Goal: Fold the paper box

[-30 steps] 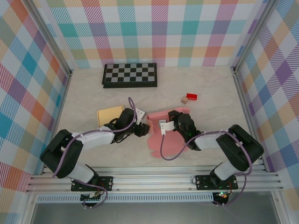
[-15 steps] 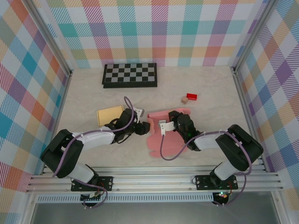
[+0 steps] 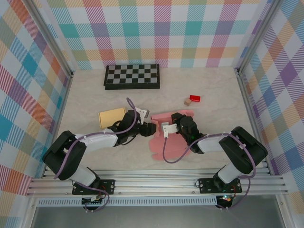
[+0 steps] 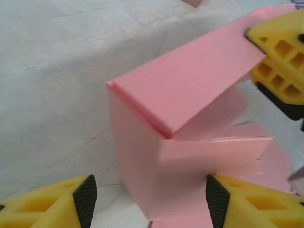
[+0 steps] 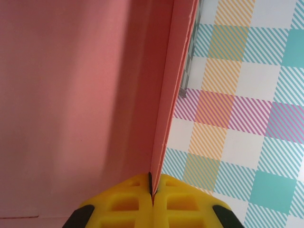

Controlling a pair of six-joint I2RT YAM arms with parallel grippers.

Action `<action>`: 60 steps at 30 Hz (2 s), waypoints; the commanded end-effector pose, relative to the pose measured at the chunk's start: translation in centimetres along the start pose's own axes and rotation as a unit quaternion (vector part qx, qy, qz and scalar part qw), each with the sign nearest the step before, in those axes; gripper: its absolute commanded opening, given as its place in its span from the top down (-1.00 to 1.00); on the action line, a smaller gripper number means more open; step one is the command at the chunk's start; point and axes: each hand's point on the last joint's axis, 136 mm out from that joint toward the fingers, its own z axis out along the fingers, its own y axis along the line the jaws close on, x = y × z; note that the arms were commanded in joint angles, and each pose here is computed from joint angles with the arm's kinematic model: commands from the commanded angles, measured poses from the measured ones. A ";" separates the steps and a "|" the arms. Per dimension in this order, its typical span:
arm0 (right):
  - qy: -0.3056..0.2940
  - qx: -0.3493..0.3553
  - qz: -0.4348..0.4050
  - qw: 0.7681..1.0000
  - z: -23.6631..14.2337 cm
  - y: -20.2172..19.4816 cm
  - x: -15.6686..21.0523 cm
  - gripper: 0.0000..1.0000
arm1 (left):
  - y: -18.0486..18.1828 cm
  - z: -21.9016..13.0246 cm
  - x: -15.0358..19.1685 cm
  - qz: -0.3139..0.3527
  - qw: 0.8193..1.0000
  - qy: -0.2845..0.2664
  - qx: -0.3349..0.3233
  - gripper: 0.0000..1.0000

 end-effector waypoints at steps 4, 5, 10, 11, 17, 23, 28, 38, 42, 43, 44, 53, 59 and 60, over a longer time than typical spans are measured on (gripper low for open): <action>-0.019 -0.024 -0.012 0.999 -0.1 1.5 -1.0 1.00 | -2.2 0.7 0.0 0.028 0.999 0.008 0.044 -0.33; -0.021 -0.024 -0.012 0.999 -0.1 1.5 -1.1 1.00 | -1.7 0.9 0.3 0.031 0.999 0.016 0.032 -0.33; -0.022 -0.023 -0.012 0.999 -0.2 1.3 -1.1 1.00 | 0.0 1.9 0.8 0.036 0.999 0.029 -0.012 -0.30; -0.022 -0.022 -0.011 0.999 -0.2 1.3 -1.1 1.00 | 0.4 2.0 0.7 0.033 0.999 0.026 -0.022 -0.30; -0.025 -0.017 -0.010 0.999 -0.5 0.9 -1.1 1.00 | 1.5 2.8 -0.5 0.016 0.998 0.011 -0.059 -0.29; -0.019 -0.018 -0.014 1.000 -0.6 1.0 -1.0 1.00 | 1.6 3.6 -0.4 0.005 0.996 0.014 -0.088 -0.30; -0.015 -0.009 -0.013 1.000 -0.7 0.4 -1.0 1.00 | 1.0 3.7 0.8 0.036 0.993 0.031 -0.108 -0.28; -0.016 0.002 -0.002 1.000 -1.6 -0.8 -0.9 1.00 | 3.5 3.3 1.9 0.076 0.980 0.043 -0.178 0.03; -0.022 -0.007 0.011 1.000 -2.3 -1.2 -0.9 1.00 | 4.6 3.0 2.0 0.077 0.974 0.041 -0.209 0.16; -0.026 -0.011 0.014 1.000 -2.5 -1.2 -1.0 1.00 | 4.9 2.9 1.8 0.077 0.972 0.038 -0.218 0.19; -0.034 -0.014 0.020 0.999 -2.8 -1.3 -1.2 1.00 | 5.2 2.8 1.8 0.079 0.970 0.036 -0.228 0.24; -0.062 -0.113 0.048 0.990 -3.6 1.6 -2.3 1.00 | 3.8 2.9 -0.1 0.094 0.976 -0.007 -0.194 0.08; -0.016 -0.127 0.047 0.991 -1.1 2.6 -1.1 1.00 | -0.3 3.0 -1.1 0.120 0.989 -0.014 -0.091 -0.02; -0.005 -0.120 0.041 0.992 -0.5 2.7 -0.8 1.00 | -0.8 2.8 -1.0 0.126 0.989 -0.010 -0.077 -0.02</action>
